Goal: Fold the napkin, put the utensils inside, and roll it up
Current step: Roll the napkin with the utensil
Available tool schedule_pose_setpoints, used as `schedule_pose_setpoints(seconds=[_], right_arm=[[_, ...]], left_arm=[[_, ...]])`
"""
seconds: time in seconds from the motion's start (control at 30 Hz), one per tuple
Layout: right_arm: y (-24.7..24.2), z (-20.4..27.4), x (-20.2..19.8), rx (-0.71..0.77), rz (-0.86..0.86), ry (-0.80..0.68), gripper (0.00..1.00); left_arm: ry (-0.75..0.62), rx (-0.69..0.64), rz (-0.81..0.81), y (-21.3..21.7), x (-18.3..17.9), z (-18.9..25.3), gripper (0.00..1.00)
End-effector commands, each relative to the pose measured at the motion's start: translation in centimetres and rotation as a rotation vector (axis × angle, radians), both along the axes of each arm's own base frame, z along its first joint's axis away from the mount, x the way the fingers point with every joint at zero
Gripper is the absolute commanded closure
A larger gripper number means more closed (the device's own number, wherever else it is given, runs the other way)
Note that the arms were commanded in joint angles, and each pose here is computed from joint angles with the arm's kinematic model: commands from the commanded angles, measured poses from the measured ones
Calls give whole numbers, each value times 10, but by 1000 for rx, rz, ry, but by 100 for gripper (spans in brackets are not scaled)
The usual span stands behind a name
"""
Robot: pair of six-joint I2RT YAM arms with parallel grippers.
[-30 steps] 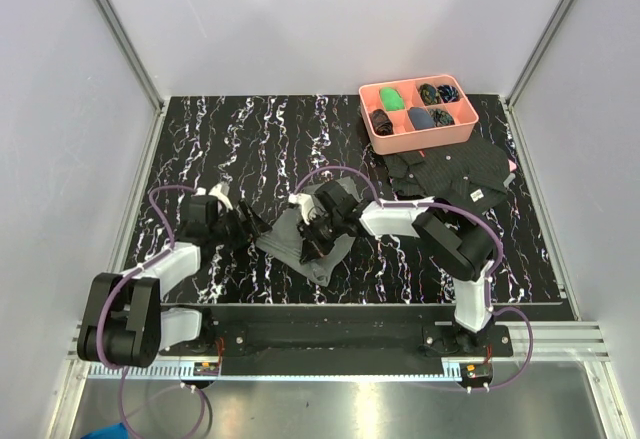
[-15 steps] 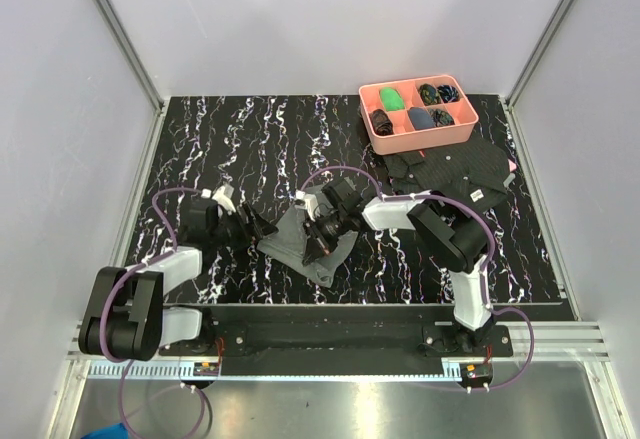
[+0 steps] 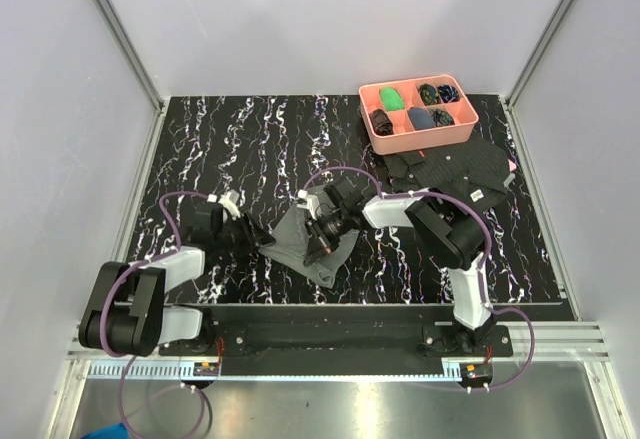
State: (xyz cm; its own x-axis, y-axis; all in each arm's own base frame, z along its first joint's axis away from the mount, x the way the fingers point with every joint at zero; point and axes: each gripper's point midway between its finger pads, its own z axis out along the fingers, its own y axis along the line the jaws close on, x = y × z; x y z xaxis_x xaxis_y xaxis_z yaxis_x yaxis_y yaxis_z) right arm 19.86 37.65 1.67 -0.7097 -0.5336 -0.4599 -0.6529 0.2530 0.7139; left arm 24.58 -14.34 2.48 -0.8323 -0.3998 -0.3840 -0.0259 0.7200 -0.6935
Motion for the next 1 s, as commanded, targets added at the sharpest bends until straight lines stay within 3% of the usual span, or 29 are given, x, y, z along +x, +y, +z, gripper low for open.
schedule_pose_setpoints(seconds=[0.0, 0.23, 0.3, 0.4, 0.47, 0.67, 0.87, 0.97], right_arm=[[-26, -44, -3, -174, -47, 48, 95], [-23, -40, 4, -182, -63, 49, 92], [-23, -34, 7, -194, -72, 42, 89], [-19, -12, 17, -195, -81, -2, 74], [-13, 10, 27, -169, -83, -56, 59], [0, 58, 34, -162, -80, -222, 32], [22, 60, 35, -284, -97, -643, 27], [28, 58, 38, -296, -120, -750, 27]], left_arm=[[84, 4, -31, -3, -17, -14, 64], [131, 13, -30, -3, -21, -20, 100], [168, 35, -14, 1, -21, -23, 100], [217, 65, 1, 4, -20, -24, 100], [232, 79, 1, 6, -17, -21, 100], [269, 106, -2, 8, -14, -18, 100], [297, 111, -18, 7, -14, -18, 100], [312, 107, -28, 6, -13, -19, 100]])
